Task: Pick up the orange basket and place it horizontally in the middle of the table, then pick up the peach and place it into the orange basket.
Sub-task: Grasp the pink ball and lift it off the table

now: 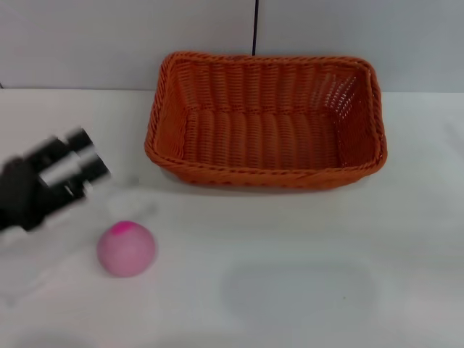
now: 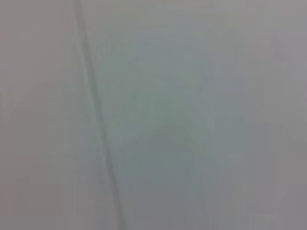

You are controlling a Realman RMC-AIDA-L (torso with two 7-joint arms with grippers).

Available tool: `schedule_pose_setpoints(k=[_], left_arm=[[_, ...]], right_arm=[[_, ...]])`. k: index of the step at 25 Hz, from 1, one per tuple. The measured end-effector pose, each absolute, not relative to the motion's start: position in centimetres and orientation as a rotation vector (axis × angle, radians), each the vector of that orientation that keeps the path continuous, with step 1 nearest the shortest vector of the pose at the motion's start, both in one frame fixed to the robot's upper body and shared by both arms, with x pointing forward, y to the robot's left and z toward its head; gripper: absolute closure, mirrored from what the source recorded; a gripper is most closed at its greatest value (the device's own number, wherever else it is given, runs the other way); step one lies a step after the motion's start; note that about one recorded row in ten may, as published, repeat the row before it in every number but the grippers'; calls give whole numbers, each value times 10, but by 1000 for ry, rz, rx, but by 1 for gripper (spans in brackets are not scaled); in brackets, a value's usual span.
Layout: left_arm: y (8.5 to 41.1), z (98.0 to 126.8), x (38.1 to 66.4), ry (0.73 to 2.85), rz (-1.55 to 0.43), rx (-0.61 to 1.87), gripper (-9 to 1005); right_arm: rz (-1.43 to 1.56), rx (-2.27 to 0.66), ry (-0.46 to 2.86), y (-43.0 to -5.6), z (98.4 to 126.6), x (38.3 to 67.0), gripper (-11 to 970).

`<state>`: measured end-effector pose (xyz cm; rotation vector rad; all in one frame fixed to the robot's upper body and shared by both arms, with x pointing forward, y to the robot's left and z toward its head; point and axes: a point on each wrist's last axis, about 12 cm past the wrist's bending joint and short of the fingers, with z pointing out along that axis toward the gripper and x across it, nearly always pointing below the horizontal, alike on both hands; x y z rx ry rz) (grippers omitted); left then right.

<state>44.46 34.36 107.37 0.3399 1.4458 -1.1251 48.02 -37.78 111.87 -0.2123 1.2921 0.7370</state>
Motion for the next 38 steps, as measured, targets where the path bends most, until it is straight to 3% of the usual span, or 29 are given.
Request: schedule_pose_setpoints(k=[1, 8, 38], left_arm=[[339, 1069, 442, 1574, -1166, 479, 265], [327, 1045, 452, 1819, -1134, 549, 269], [338, 1023, 448, 1984, -978, 535, 376]], right_arm=[[719, -140, 1260, -386, 1106, 466, 329], [655, -75, 1257, -395, 1088, 441, 329], [701, -74, 1254, -387, 1087, 449, 329]])
